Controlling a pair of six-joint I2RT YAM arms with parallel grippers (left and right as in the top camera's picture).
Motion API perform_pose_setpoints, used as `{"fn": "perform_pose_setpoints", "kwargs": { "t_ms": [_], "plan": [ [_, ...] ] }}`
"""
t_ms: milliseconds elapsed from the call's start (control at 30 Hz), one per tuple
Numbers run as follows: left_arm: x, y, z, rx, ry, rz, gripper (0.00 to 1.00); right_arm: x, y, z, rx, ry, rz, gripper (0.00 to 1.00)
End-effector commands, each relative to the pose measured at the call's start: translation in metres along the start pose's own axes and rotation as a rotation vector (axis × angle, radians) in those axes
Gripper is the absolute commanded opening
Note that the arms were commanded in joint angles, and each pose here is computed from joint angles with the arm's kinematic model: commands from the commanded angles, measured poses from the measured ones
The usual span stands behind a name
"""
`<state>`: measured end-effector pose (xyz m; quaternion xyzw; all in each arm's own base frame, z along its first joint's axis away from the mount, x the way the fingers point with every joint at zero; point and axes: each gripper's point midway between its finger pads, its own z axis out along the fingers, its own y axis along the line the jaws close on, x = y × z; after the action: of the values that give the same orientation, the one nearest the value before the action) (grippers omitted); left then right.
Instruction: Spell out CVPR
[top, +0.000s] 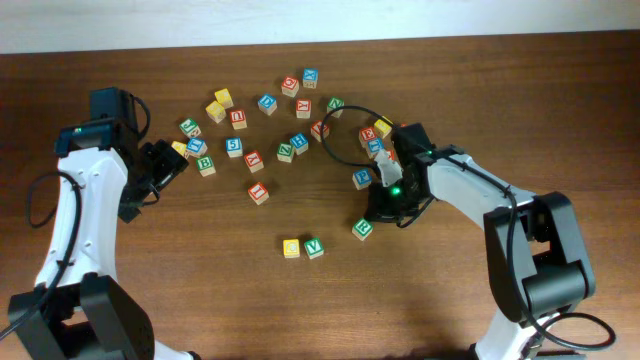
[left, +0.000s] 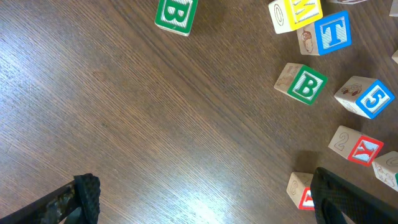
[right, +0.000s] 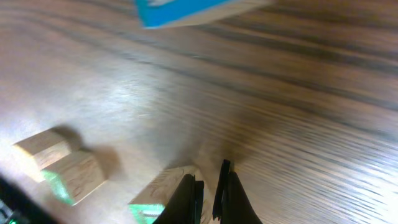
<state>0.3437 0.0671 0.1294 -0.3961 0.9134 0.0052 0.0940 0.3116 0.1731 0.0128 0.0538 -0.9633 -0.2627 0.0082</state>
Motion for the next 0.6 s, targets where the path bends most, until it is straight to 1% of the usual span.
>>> {"fn": "perform_pose_setpoints", "kwargs": {
  "t_ms": [0, 67, 100, 200, 233, 267, 300, 333, 400, 467, 567],
  "plan": [
    [0.001, -0.001, -0.002, 0.01, -0.001, 0.012, 0.99, 0.011, 0.028, 0.009, -0.075, 0.042, -0.108, 0.04],
    [0.001, -0.001, -0.002, 0.01, -0.002, 0.012, 0.99, 0.02, 0.045, 0.02, -0.066, 0.067, -0.088, 0.04],
    [0.001, -0.001, -0.002, 0.01, -0.001, 0.012, 0.99, 0.018, 0.047, 0.022, -0.052, 0.058, -0.068, 0.04],
    [0.001, -0.001, -0.002, 0.009, -0.001, 0.012, 0.99, -0.007, 0.041, -0.006, -0.007, 0.019, 0.002, 0.04],
    [0.001, -0.001, -0.002, 0.009, -0.001, 0.012, 0.99, -0.01, 0.03, -0.024, 0.055, 0.03, 0.05, 0.04],
    [0.001, -0.001, -0.002, 0.009, -0.001, 0.012, 0.99, -0.001, 0.013, -0.042, 0.13, 0.077, 0.12, 0.04],
    [0.001, -0.001, -0.002, 0.01, -0.001, 0.012, 0.99, 0.019, 0.005, -0.044, 0.15, 0.149, 0.166, 0.04],
    [0.001, -0.001, -0.002, 0.01, -0.001, 0.012, 0.99, 0.032, 0.003, -0.037, 0.16, 0.189, 0.176, 0.04],
    [0.001, -0.001, -0.003, 0.01, -0.001, 0.012, 0.99, 0.049, 0.001, -0.011, 0.171, 0.206, 0.194, 0.04],
    [0.001, -0.001, -0.002, 0.009, 0.0, 0.012, 1.0, 0.053, 0.009, 0.006, 0.169, 0.19, 0.194, 0.04],
    [0.001, -0.001, -0.002, 0.009, 0.0, 0.012, 0.99, 0.055, 0.024, 0.016, 0.17, 0.182, 0.191, 0.04]
  ]
}}
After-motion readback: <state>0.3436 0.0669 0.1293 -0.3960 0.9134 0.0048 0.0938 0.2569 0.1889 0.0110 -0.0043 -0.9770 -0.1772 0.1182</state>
